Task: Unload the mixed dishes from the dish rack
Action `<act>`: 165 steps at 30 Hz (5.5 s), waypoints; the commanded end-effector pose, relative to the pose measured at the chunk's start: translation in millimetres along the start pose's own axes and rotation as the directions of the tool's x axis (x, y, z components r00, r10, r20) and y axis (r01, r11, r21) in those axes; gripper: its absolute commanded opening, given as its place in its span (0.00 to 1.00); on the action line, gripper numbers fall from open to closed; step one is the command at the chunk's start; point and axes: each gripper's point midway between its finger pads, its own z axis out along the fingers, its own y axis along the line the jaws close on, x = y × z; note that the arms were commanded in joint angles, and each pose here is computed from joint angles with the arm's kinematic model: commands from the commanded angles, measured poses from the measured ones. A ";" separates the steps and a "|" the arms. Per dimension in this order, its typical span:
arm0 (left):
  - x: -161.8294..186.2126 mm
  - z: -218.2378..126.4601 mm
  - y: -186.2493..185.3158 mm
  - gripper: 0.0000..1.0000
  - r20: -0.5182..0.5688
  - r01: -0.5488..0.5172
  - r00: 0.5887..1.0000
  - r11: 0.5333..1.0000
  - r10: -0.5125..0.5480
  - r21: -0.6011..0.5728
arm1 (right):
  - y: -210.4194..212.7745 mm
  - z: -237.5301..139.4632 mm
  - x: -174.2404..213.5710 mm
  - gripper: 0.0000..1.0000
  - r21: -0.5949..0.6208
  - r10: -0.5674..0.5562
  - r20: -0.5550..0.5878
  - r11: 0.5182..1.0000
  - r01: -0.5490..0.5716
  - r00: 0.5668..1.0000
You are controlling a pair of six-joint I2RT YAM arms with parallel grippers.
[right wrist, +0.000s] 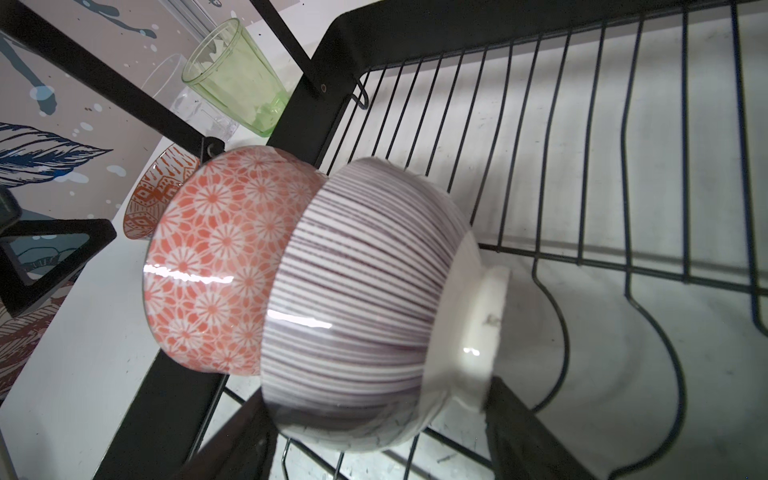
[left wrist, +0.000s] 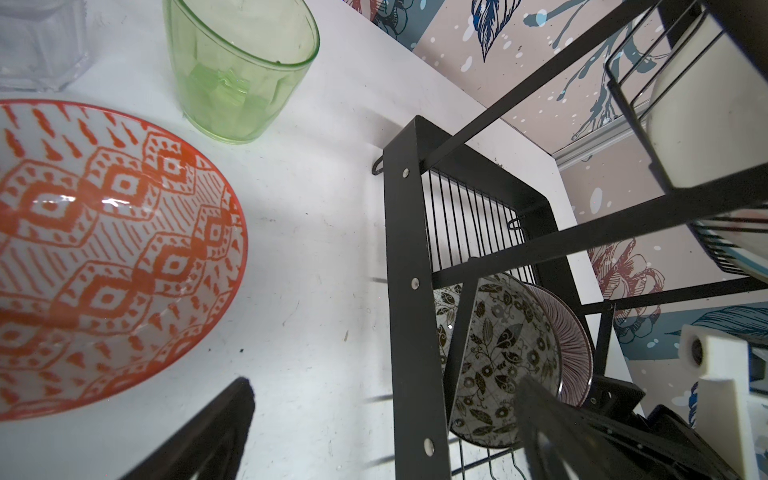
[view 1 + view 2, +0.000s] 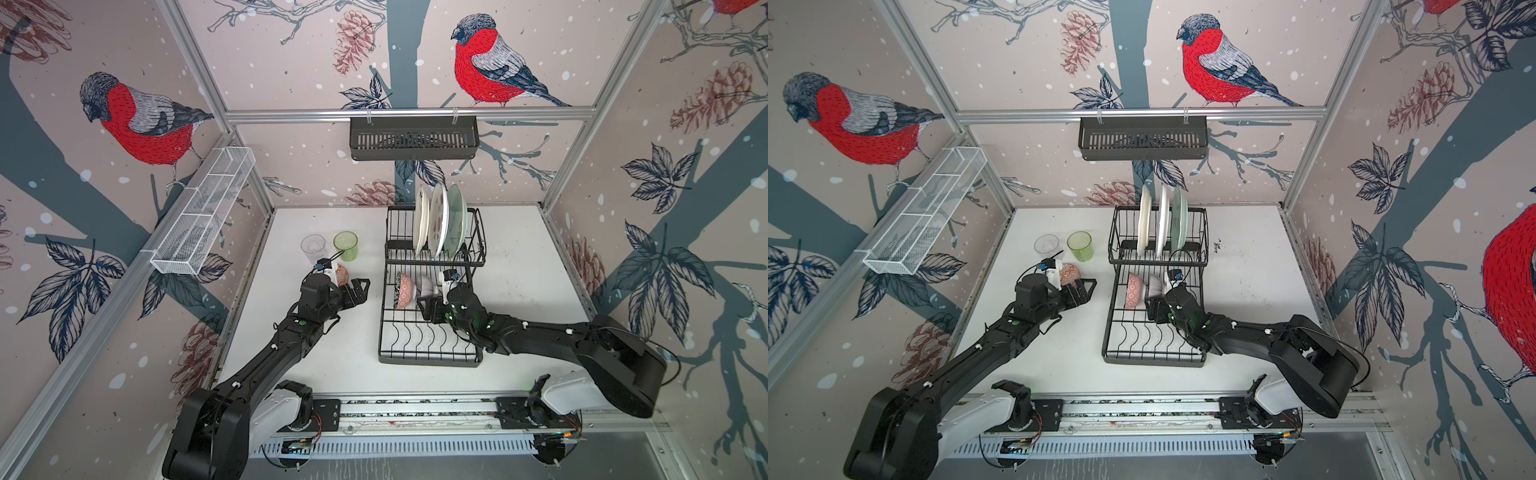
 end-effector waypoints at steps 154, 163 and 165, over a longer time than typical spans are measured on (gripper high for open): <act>49.4 10.6 -91.2 0.97 -0.123 -0.071 0.987 0.969 0.103 0.238 | -27.4 -30.3 -8.4 0.54 0.224 -0.037 -0.238 0.970 0.092 0.971; 47.1 6.3 -87.9 0.97 -0.095 -0.073 0.991 0.971 0.098 0.229 | -30.7 -23.9 -0.2 0.40 0.248 -0.070 -0.251 0.959 0.134 0.965; 47.4 6.1 -87.2 0.97 -0.095 -0.068 0.991 0.971 0.092 0.229 | -29.0 -23.2 0.6 0.39 0.249 -0.079 -0.248 0.958 0.143 0.966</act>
